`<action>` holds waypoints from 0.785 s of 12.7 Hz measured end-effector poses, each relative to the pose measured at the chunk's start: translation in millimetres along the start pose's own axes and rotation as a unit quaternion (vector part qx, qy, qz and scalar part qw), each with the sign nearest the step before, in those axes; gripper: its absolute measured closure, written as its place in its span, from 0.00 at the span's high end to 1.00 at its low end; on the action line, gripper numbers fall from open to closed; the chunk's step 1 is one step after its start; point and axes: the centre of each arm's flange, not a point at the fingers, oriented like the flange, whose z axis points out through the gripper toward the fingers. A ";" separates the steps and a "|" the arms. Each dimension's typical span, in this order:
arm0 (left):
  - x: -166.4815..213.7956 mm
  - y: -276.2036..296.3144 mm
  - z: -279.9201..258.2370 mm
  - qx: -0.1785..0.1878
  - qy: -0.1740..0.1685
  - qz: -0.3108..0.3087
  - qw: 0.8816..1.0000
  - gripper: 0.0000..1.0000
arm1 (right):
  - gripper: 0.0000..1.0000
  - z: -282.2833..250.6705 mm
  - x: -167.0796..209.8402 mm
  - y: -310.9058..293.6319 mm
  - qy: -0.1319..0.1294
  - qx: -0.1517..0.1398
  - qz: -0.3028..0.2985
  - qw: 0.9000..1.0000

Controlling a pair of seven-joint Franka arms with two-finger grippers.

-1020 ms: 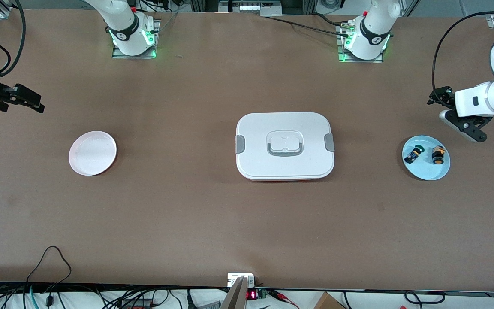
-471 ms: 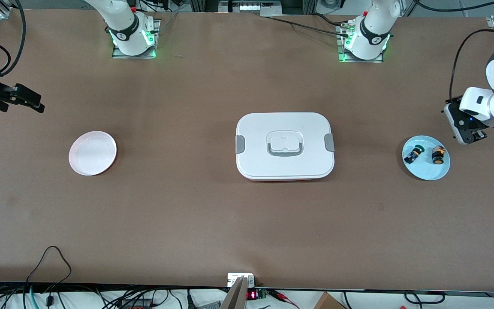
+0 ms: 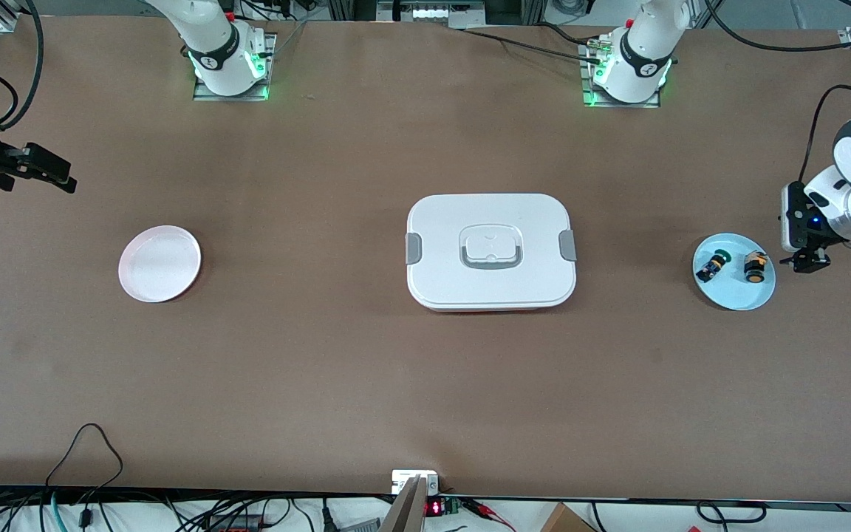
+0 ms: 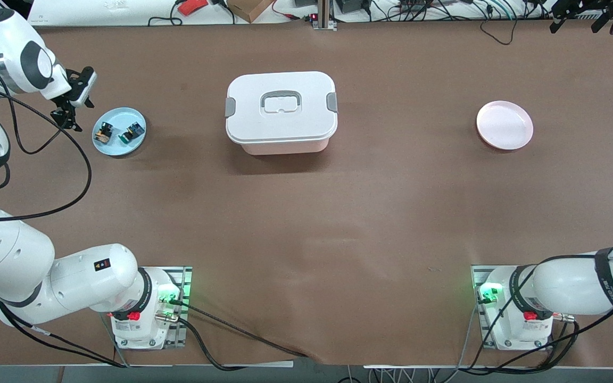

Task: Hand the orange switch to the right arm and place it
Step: 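Lower the left gripper onto the orange-capped switch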

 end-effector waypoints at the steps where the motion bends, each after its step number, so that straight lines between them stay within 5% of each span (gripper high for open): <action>1: -4.1 -1.0 9.5 0.004 -0.001 0.031 1.000 1.00 | 1.00 0.0 0.0 0.3 0.000 0.000 0.000 1.000; 5: -6.6 -8.3 34.4 0.021 0.004 0.113 0.993 1.00 | 1.00 0.3 0.0 1.5 0.000 0.000 0.001 1.000; 10: -37.4 12.3 67.4 0.080 0.085 0.146 0.982 1.00 | 1.00 1.2 0.3 4.0 -0.001 0.000 0.004 1.000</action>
